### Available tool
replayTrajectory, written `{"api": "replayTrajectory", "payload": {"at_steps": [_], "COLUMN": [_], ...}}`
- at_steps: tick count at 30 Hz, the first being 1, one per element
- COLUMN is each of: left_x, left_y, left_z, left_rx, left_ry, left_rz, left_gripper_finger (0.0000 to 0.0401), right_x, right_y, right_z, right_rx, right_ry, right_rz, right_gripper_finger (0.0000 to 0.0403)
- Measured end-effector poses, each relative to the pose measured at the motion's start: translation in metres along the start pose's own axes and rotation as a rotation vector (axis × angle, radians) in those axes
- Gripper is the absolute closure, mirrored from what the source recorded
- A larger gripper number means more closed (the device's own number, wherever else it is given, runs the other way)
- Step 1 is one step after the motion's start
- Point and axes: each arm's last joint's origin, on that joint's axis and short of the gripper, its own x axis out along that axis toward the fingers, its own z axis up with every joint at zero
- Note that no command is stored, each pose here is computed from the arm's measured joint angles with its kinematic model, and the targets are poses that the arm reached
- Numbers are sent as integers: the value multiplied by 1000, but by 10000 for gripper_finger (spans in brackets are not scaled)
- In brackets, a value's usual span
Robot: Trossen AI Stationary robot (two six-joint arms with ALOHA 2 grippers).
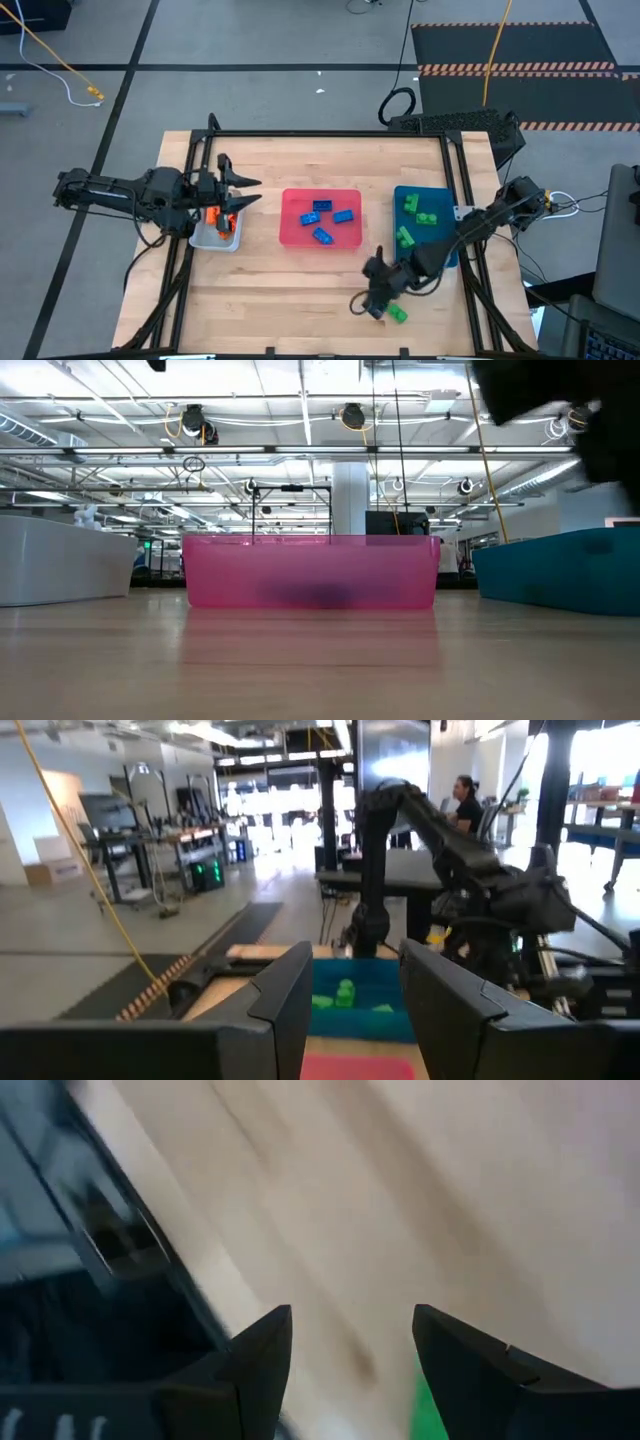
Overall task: Sort & place blocks by color
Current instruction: Put the green game piece into the blue bin
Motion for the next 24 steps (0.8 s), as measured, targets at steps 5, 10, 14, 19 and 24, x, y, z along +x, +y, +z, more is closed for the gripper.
{"api": "replayTrajectory", "payload": {"at_steps": [5, 10, 14, 19, 24], "left_x": [3, 2, 2, 2, 1], "left_y": [-1, -1, -1, -1, 0], "left_z": [-6, -8, -7, -6, -2], "left_rx": [-7, 3, 19, 53, 51], "left_ry": [48, 75, 64, 61, 17], "left_rz": [-4, -5, -4, -5, 7], "left_gripper_finger": [249, 249, 249, 249, 249], "right_x": [-13, -32, -39, -38, -36], "right_y": [-4, -4, -5, -4, -2], "right_z": [-25, -36, -40, -53, -72], "right_rx": [156, 214, 213, 197, 207], "right_ry": [174, 119, 50, 59, 15], "right_rz": [-60, -64, -66, -78, -81], "right_gripper_finger": [200, 200, 200, 200, 200]}}
